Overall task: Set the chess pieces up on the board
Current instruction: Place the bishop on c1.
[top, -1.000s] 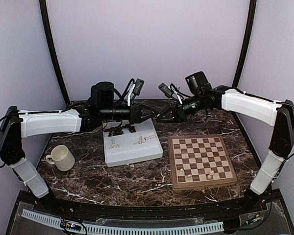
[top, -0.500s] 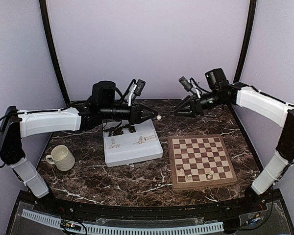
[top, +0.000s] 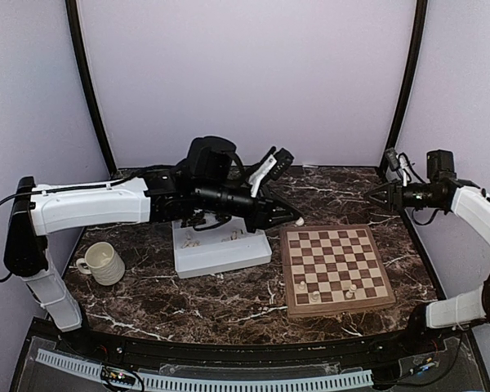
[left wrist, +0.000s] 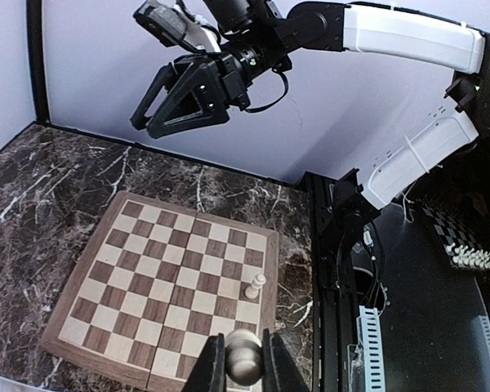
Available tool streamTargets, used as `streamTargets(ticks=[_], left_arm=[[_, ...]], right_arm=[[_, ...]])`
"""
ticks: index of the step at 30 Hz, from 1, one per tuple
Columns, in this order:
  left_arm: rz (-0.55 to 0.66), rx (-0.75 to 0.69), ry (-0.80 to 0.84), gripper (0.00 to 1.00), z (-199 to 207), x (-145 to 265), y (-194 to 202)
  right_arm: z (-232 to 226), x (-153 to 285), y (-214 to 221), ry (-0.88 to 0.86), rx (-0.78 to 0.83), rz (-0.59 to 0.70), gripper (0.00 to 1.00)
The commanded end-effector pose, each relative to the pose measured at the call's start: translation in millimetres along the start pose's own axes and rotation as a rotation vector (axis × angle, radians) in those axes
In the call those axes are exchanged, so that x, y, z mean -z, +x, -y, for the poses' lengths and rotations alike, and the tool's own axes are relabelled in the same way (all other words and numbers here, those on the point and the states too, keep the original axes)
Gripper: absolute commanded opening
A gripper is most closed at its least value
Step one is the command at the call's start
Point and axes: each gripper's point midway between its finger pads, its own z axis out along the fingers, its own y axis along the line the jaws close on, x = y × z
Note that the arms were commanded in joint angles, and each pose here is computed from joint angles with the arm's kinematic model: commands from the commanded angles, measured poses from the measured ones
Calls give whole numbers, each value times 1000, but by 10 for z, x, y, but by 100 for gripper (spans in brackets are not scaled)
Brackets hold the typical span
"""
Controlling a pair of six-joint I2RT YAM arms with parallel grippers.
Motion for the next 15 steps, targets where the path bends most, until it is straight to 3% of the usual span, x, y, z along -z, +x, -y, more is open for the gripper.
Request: streamTargets(ticks=[1, 6, 15], left_arm=[[-109, -64, -8, 7, 155, -264, 240], [-208, -136, 6, 7, 392, -626, 581], [-328, -138, 7, 7, 500, -1141, 1016]], right_arm=[[66, 89, 53, 111, 75, 65, 49], [27, 206, 63, 191, 169, 99, 52], [-2, 199, 82, 168, 178, 97, 53]])
